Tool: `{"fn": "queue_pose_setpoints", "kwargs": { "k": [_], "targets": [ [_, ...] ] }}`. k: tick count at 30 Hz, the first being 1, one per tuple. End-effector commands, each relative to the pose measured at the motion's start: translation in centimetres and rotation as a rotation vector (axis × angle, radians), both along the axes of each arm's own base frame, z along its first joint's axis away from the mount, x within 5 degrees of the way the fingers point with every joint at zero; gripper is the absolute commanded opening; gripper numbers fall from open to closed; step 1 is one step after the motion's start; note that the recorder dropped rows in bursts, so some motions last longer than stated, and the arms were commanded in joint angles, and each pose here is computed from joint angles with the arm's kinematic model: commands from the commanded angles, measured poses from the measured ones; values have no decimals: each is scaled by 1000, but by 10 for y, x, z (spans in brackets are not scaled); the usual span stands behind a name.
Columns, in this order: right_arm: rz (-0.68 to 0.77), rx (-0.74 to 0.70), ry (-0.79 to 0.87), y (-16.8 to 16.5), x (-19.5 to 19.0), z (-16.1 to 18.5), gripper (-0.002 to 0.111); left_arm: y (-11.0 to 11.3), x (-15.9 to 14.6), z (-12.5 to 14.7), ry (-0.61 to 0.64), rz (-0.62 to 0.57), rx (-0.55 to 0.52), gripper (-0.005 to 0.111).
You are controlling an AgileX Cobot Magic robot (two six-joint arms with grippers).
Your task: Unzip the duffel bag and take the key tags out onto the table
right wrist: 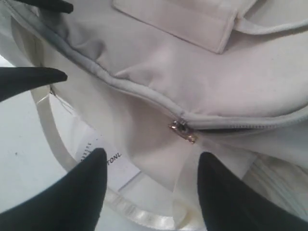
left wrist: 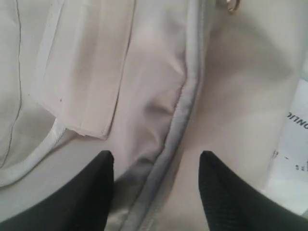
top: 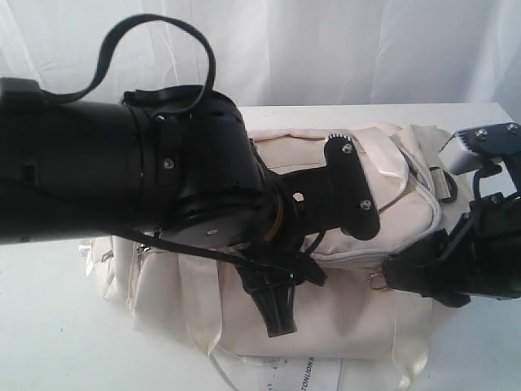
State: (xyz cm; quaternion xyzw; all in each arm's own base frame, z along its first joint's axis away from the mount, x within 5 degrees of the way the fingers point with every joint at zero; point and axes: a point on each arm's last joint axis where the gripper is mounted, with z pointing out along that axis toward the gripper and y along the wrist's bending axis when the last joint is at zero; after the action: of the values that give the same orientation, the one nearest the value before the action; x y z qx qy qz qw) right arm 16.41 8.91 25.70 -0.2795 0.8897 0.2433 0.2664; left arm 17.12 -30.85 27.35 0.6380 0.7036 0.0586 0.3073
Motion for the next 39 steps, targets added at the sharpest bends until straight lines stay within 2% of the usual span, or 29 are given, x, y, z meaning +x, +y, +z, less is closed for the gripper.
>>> {"fn": "queue_pose_setpoints", "kwargs": {
  "k": [1, 5, 8, 17, 25, 31, 34, 39],
  "targets": [
    [-9, -19, -74, -1, 3, -1, 53, 2, 10, -3, -3, 27, -9, 57],
    [-12, -22, -59, -2, 2, -6, 53, -4, 11, -6, 0, 7, -47, 57],
    [3, -25, -20, -2, -3, -12, 53, -7, 12, -10, 2, 2, -47, 51],
    [109, -68, -107, 8, -8, -19, 53, -9, 14, -20, 19, 18, -19, 0],
    [30, -83, -219, 7, 1, -18, 62, -2, 11, -1, 1, 29, -75, 0],
    [42, -52, -154, 14, 2, -24, 61, 3, 8, 14, -15, 27, -125, 0],
    [69, -65, -180, 17, 2, -25, 61, 4, 7, 21, -21, 22, -159, 0],
    [32, -70, -187, 18, 9, -28, 61, 5, 6, 25, -20, 20, -181, 0]
  ]
}}
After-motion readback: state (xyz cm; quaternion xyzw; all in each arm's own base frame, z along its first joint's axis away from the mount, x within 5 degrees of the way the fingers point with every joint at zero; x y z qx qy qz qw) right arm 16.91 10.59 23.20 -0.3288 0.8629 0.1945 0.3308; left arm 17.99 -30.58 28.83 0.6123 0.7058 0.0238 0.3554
